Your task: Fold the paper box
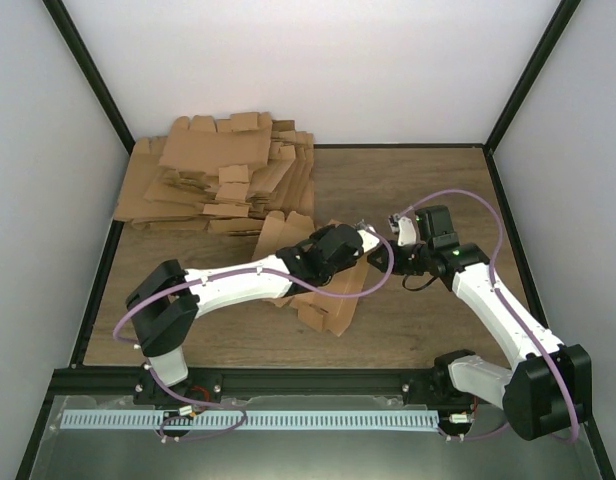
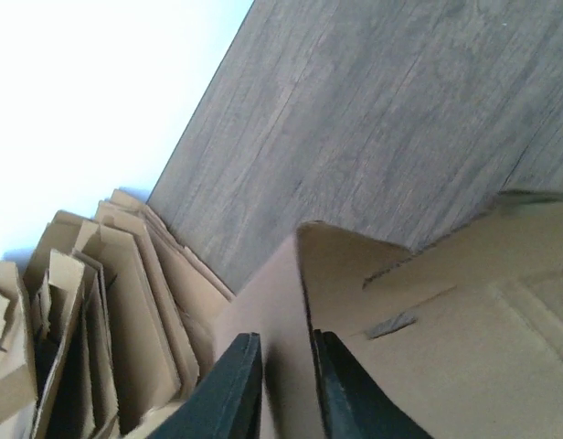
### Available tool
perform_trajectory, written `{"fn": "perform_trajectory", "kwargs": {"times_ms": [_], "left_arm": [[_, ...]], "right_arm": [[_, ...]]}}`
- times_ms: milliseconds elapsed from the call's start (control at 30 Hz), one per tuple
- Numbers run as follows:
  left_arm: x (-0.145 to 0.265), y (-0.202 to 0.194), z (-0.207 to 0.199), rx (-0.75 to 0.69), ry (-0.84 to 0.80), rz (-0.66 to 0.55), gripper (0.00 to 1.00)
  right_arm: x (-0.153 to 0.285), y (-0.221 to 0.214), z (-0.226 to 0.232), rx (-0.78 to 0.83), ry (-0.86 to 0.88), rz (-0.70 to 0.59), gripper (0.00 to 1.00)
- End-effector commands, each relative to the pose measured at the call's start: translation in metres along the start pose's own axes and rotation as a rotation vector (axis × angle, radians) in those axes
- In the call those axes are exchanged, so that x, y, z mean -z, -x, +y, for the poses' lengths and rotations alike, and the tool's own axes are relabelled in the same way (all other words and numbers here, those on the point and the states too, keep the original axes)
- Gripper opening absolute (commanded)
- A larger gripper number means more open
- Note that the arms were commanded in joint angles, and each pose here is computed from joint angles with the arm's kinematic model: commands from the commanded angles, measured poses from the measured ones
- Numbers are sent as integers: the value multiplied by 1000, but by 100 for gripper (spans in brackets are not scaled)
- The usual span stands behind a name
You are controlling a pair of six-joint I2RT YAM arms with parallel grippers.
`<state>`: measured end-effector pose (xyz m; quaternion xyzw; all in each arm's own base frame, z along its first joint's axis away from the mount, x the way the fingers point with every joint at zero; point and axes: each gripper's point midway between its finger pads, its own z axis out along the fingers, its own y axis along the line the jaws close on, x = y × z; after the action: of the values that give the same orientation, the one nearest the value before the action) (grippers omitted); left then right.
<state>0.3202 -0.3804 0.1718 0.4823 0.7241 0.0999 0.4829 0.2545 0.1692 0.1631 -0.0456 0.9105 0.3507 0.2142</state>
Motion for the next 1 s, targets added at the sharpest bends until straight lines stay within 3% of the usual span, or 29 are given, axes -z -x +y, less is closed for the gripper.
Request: {"fn": "perform_trajectory", "kwargs": {"times_ms": [0,67,333,500,700,967], "left_arm": [[4,11,9,12,21,-16,12],[5,11,11,12,19,-9,4],[6,2,17,67,-48,63,4],[12,0,25,167,-89,90,4],[12,-17,38,403,-168,208,4],[17,-31,69,840,-216,184,4]], "right_arm": [[6,13,-1,11,-43,-57,9],[9,15,-4,15,-64,-82,13],[24,22,-11,26,-137,-168,25],[37,27,-3,45,-132,-219,47],[62,40,23,89,-88,-271,79],[91,54,65,159,-2,-281,90]]}}
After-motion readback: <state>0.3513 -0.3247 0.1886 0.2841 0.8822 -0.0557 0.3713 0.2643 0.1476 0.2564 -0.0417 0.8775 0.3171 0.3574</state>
